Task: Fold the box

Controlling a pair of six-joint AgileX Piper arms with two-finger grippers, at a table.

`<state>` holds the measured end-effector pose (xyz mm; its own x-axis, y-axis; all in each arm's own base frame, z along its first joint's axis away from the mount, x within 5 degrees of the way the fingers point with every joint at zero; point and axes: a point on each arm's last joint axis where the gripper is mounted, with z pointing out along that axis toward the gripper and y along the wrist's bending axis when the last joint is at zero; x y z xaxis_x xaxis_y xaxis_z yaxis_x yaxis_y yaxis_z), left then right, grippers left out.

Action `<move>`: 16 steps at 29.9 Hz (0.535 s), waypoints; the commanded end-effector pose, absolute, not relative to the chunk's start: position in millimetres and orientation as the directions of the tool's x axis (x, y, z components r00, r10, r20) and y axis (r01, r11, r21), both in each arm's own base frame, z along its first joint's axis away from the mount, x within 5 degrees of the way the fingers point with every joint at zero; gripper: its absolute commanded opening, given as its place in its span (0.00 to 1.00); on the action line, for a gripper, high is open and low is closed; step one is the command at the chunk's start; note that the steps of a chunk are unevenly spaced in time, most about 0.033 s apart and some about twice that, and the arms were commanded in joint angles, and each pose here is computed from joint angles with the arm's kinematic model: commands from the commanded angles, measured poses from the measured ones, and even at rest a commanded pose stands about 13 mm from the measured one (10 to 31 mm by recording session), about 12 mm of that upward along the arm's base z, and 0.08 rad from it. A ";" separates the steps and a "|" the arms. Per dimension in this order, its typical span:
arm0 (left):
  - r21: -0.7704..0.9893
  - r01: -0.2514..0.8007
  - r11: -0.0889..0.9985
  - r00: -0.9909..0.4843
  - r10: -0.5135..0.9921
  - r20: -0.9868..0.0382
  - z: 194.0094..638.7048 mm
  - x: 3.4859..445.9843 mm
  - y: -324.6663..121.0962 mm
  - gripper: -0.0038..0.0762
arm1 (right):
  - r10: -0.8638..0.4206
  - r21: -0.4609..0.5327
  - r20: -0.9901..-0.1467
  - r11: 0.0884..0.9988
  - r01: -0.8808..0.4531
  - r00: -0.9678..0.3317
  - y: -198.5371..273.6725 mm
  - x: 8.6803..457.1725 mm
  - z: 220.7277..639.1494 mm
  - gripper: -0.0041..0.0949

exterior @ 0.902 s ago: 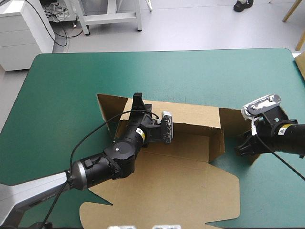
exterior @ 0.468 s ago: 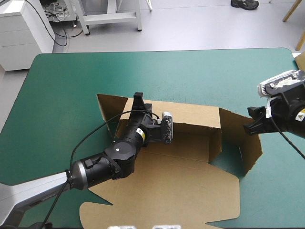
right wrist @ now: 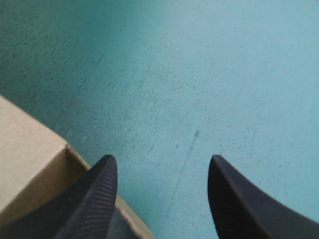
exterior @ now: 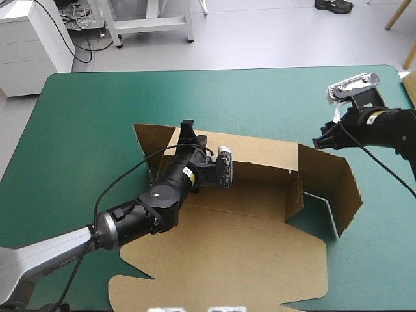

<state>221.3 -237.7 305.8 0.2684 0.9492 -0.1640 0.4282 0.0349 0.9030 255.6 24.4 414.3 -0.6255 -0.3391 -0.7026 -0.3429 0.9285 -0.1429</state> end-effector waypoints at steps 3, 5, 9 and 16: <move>0.922 0.381 0.074 0.266 0.946 -0.186 323.7 222.0 -233.5 0.04 | -0.314 -0.148 -0.748 0.938 -0.314 -0.585 24.9 296.2 426.4 0.55; 0.924 0.373 0.087 0.266 0.944 -0.197 328.8 222.7 -234.4 0.04 | -0.318 -0.145 -0.739 0.936 -0.320 -0.595 25.7 309.2 428.3 0.55; 0.929 0.351 0.120 0.274 0.935 -0.224 342.4 224.4 -237.3 0.04 | -0.320 -0.138 -0.730 0.934 -0.328 -0.604 27.4 329.5 438.1 0.55; 0.929 0.347 0.130 0.280 0.931 -0.235 345.8 226.6 -237.0 0.04 | -0.335 -0.127 -0.692 0.929 -0.348 -0.640 28.6 343.6 437.2 0.55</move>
